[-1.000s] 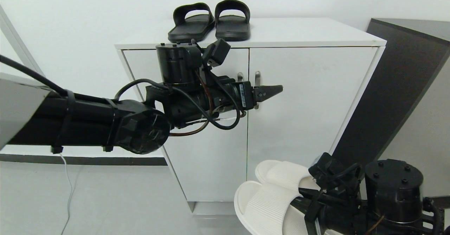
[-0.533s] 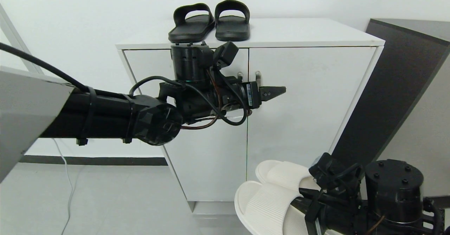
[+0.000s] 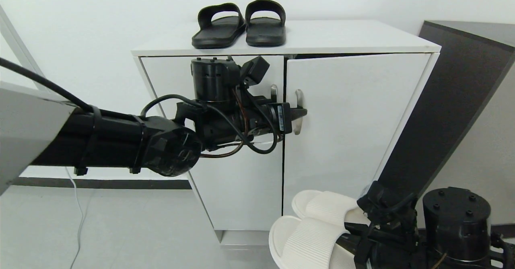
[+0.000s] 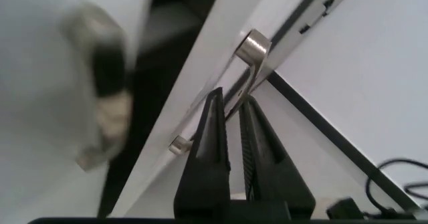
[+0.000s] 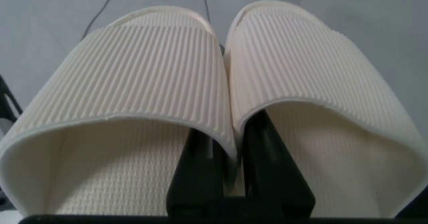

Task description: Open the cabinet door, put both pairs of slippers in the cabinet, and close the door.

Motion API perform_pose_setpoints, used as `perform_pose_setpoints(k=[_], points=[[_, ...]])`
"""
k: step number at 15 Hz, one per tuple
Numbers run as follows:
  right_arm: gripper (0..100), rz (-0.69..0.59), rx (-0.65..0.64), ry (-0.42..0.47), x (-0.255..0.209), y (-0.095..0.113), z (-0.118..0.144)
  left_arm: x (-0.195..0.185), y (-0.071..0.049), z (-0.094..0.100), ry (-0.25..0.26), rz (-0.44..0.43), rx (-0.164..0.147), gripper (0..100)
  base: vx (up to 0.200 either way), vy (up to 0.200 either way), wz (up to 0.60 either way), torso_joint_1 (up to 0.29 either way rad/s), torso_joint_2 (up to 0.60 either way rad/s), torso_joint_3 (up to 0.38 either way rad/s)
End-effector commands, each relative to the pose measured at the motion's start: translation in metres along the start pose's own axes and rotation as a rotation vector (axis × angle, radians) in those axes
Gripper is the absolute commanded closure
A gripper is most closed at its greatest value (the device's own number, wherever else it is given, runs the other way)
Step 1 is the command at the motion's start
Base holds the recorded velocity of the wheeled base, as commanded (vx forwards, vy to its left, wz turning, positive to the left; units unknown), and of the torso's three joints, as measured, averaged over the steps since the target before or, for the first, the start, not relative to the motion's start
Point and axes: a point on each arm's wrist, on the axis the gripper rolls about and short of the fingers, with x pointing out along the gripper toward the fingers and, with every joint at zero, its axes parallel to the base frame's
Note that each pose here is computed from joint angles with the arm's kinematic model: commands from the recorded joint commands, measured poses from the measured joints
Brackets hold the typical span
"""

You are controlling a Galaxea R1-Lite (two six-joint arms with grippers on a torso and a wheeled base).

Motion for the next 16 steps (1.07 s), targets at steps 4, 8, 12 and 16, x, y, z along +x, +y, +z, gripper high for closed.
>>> perform_pose_setpoints(k=[4, 8, 12, 16], points=[[100, 0.083, -0.002, -0.007, -0.012, 0.003, -0.002, -0.04, -0.047, 0.003, -0.029, -0.095, 0.02, 100, 0.0, 0.0, 0.0, 0.0, 0.0, 0.0], [100, 0.104, -0.023, -0.005, -0.016, 0.004, -0.005, -0.071, -0.07, 0.001, -0.033, -0.137, 0.029, 100, 0.0, 0.0, 0.0, 0.0, 0.0, 0.0], [100, 0.125, -0.052, 0.013, -0.018, 0.009, -0.01, -0.074, -0.054, -0.003, -0.05, -0.095, 0.024, 100, 0.0, 0.0, 0.0, 0.0, 0.0, 0.0], [100, 0.163, -0.07, 0.025, -0.024, 0.018, -0.014, -0.043, -0.038, -0.011, -0.064, -0.089, 0.004, 100, 0.0, 0.0, 0.0, 0.0, 0.0, 0.0]])
